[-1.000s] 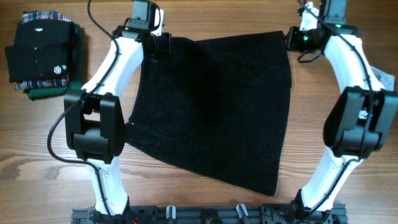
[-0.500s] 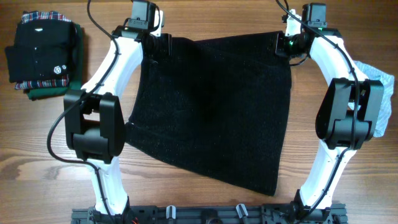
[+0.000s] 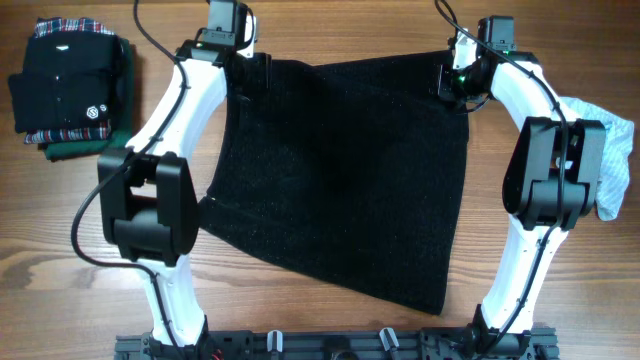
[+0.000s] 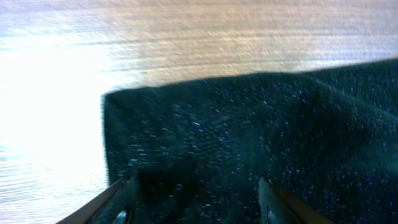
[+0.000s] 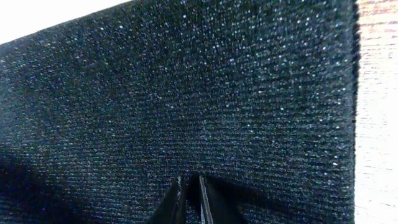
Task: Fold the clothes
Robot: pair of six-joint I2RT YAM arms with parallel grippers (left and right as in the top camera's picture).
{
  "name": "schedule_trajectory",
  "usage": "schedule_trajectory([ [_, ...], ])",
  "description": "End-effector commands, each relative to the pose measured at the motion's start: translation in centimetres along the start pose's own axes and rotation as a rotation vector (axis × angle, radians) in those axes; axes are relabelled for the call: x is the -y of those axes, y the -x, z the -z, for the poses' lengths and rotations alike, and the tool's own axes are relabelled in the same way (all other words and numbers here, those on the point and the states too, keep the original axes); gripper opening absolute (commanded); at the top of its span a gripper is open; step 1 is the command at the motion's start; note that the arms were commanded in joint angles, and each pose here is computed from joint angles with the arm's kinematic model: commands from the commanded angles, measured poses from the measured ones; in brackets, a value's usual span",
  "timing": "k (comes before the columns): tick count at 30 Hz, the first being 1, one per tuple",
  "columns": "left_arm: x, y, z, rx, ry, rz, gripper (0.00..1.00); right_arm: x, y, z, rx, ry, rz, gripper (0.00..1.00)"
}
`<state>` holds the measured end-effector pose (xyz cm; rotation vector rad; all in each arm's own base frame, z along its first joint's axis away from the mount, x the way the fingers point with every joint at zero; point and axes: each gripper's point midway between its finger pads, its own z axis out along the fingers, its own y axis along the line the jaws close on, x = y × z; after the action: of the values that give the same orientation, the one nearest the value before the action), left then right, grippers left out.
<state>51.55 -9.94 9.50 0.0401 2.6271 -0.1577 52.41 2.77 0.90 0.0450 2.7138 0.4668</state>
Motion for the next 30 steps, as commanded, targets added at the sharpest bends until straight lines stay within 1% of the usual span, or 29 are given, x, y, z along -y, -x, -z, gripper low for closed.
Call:
schedule_trajectory([
  [1, -2.3, 1.5, 2.2, 0.052, 0.044, 0.024, 0.63, 0.2, -0.5, -0.6, -0.015, 0.008, -0.018, 0.09],
  [5, -3.4, 1.7, 2.3, 0.051, 0.043, 0.048, 0.63, 0.2, -0.5, -0.7, -0.017, 0.008, -0.018, 0.09],
  [12, -2.1, 1.1, 1.3, 0.025, -0.031, 0.047, 0.62, 0.1, -0.6, -0.7, -0.021, 0.008, -0.024, 0.08],
  [22, -1.6, -0.6, -1.7, -0.041, -0.061, 0.048, 0.61, 0.0, -0.8, -0.7, -0.028, 0.009, -0.024, 0.08],
  [30, -0.9, -1.2, -3.9, -0.056, -0.099, 0.047, 0.55, 0.0, -0.9, -0.7, -0.030, 0.009, -0.025, 0.07],
])
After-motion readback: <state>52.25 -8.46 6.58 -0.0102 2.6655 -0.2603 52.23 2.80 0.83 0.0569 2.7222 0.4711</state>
